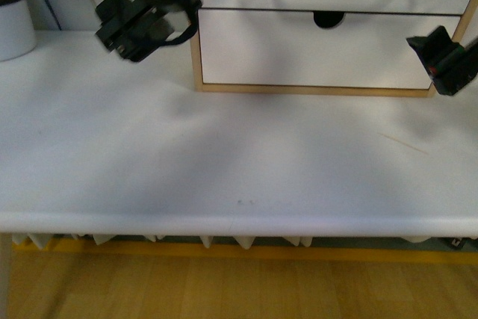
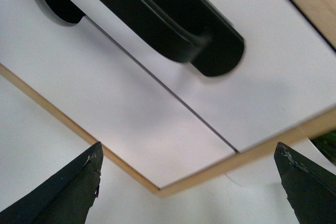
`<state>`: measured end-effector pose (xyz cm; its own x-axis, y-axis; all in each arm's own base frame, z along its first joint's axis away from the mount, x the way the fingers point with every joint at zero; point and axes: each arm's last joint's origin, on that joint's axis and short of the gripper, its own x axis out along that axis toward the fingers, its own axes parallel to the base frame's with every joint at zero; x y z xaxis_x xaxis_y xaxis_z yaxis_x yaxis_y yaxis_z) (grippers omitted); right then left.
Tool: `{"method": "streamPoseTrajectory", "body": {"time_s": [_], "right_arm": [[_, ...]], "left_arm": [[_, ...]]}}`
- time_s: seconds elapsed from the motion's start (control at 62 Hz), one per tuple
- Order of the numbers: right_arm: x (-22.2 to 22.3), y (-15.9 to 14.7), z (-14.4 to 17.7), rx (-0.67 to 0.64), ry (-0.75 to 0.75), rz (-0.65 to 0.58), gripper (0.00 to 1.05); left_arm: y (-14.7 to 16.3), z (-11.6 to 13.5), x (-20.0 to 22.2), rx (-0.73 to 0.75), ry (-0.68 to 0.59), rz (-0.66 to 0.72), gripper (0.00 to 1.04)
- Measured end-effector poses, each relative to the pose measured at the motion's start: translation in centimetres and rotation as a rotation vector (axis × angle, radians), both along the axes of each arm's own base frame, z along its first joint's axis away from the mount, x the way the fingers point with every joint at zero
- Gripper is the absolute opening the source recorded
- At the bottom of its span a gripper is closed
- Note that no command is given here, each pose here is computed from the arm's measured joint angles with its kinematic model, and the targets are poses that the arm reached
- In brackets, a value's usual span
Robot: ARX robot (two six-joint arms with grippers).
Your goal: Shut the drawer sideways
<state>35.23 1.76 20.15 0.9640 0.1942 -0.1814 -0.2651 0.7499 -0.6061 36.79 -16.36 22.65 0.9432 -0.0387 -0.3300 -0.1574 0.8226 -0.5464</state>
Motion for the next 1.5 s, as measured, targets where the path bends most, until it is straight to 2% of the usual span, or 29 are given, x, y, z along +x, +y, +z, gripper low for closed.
{"method": "streamPoseTrajectory", "body": {"time_s": [0.226, 0.468, 0.742, 0.871, 1.016, 1.048, 1.065, 1.097, 1.161, 1.274, 1.468, 1.5], "right_arm": [[-6.4, -1.1, 1.7, 0.075, -0.007, -0.024, 0.96], [-13.0, -2.0, 1.8, 0.16, -0.01, -0.09, 0.96], [-22.6, -2.2, 0.4, 0.311, -0.019, -0.192, 0.96], [-24.7, -1.8, -0.4, 0.326, -0.036, -0.2, 0.96], [-24.9, -1.7, -0.3, 0.34, -0.05, -0.2, 0.95], [-25.1, -1.8, -0.4, 0.395, -0.084, -0.223, 0.9], [-25.2, -1.8, -0.6, 0.448, -0.101, -0.233, 0.85], [-25.4, -1.8, -0.9, 0.516, -0.111, -0.242, 0.77], [-25.5, -1.8, -1.0, 0.591, -0.12, -0.244, 0.65], [-25.5, -1.8, -1.6, 0.639, -0.11, -0.249, 0.43], [-25.5, -1.8, -2.2, 0.66, -0.109, -0.25, 0.06], [-25.5, -1.8, -2.3, 0.659, -0.109, -0.249, 0.01]], "left_arm": [[4.6, -0.8, -5.1, 0.056, 0.019, 0.085, 0.99], [9.1, -2.2, -11.3, 0.145, 0.049, 0.207, 0.99], [11.7, -3.7, -22.1, 0.335, 0.067, 0.322, 0.99], [12.7, -4.1, -23.9, 0.361, 0.08, 0.384, 0.99], [12.7, -4.2, -23.9, 0.351, 0.073, 0.361, 0.98], [12.9, -4.6, -23.8, 0.305, 0.0, 0.252, 0.91], [13.1, -5.0, -23.9, 0.296, -0.078, 0.162, 0.86], [13.5, -5.3, -24.2, 0.335, -0.204, 0.053, 0.77], [13.9, -4.7, -24.5, 0.436, -0.318, -0.022, 0.64], [14.4, -4.8, -24.8, 0.539, -0.341, -0.062, 0.43], [15.2, -5.8, -25.3, 0.584, -0.345, -0.069, 0.05], [15.4, -5.7, -25.3, 0.581, -0.354, -0.087, 0.04]]}}
